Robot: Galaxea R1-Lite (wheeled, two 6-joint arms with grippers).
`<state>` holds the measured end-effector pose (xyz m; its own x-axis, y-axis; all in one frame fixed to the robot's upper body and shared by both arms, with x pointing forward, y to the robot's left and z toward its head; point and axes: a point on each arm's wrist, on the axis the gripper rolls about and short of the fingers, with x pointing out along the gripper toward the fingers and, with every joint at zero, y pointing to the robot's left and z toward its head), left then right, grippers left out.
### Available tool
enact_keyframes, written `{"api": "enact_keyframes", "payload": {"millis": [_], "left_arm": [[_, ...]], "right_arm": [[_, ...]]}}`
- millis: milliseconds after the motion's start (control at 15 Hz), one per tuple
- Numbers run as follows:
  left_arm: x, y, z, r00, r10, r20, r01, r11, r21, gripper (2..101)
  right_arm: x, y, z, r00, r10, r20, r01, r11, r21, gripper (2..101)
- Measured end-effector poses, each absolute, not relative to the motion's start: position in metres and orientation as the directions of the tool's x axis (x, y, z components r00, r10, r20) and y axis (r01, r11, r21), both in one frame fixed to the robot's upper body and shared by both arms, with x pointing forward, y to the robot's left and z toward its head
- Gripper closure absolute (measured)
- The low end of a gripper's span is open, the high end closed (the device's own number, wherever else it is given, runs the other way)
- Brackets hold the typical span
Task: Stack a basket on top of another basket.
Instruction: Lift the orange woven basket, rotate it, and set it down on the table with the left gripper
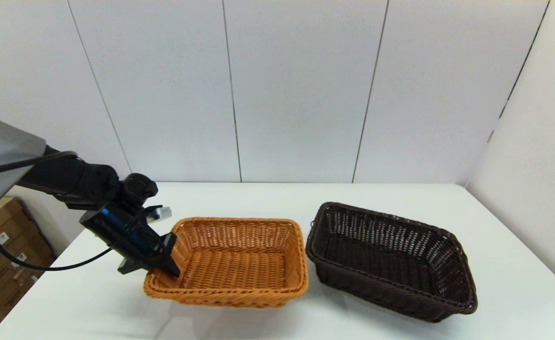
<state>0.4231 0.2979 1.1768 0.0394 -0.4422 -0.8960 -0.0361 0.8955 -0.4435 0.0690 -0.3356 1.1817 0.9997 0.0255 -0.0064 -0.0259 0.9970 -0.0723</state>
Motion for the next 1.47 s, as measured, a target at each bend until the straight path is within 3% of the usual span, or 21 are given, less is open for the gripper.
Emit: {"api": "enact_keyframes", "payload": {"millis": [667,1467], "left_arm": [[0.424,0.246,1.171,0.038,-0.421,-0.906,-0.003,0.907,-0.421,88.1],[0.424,0.240,1.171,0.045,-0.424,-0.904,-0.012,0.905,-0.425,88.2]], "right_arm": [[0.069,-0.336,1.182,1.000,0.026,-0.006,-0.026,0.997,-0.072,4.3],[0.069,-0.336,1.182,1.000,0.026,-0.006,-0.026,0.997,-0.072,4.3]]}}
